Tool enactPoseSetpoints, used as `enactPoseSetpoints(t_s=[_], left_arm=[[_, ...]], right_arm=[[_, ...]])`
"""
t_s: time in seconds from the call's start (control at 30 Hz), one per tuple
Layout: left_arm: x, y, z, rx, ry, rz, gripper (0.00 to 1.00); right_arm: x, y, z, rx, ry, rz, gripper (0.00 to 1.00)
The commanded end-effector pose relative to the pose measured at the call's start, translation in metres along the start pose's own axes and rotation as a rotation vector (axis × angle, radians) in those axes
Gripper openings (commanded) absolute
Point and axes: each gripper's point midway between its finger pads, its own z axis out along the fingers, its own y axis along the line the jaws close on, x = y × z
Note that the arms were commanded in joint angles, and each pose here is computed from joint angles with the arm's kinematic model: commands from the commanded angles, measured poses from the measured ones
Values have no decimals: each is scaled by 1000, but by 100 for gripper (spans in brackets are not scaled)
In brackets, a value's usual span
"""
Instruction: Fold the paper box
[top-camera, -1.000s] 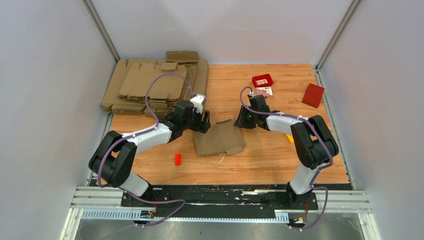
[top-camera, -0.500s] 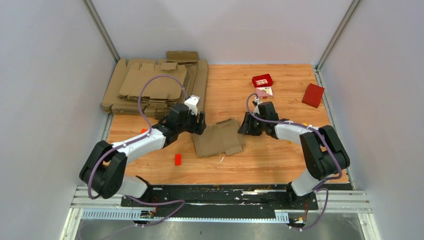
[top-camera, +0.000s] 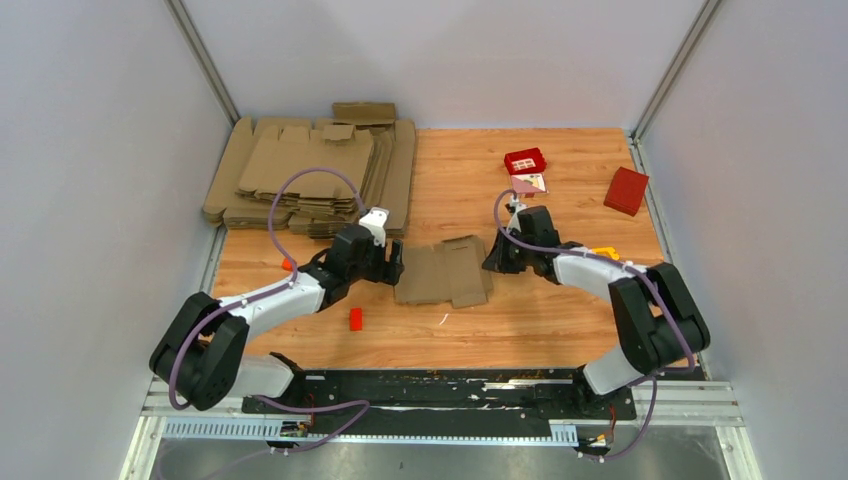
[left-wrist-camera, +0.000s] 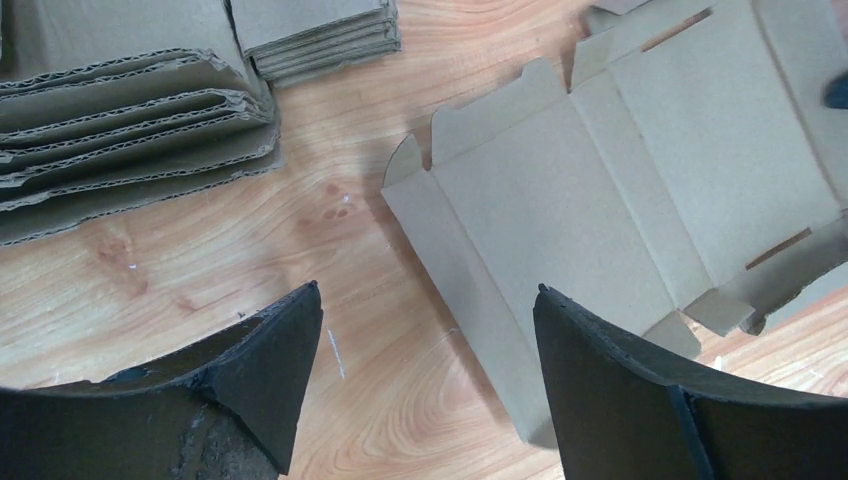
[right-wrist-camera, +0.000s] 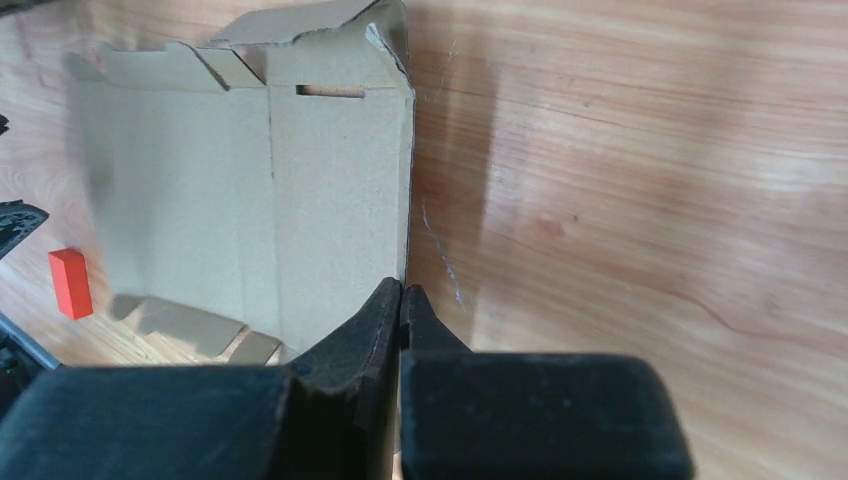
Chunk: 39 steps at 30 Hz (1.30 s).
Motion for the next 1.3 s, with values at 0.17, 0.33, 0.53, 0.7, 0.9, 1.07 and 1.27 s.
enactPoseSetpoints(t_s=[0.17, 0.33, 0.53, 0.7, 0.9, 1.07, 1.27], left_arm=[[-7, -32, 11, 229, -39, -116, 81], [7, -37, 26, 270, 43, -165, 77], [10, -50, 31, 363, 58, -188, 74], [-7, -78, 21, 545, -16, -196, 54], [-21, -87, 7, 607, -79, -162, 25], [-29, -77, -3, 540, -127, -101, 13], [-45, -77, -29, 514, -240, -1, 11]], right_arm=[[-29, 1, -25, 44, -181, -42, 0], [-21, -3, -14, 55, -118, -24, 0], [-16, -8, -8, 76, -87, -15, 0], [-13, -1, -5, 33, -73, -19, 0], [-17, 13, -7, -31, -97, -47, 0], [-23, 17, -18, -38, -152, -63, 2], [-29, 32, -34, -108, -232, -107, 17]])
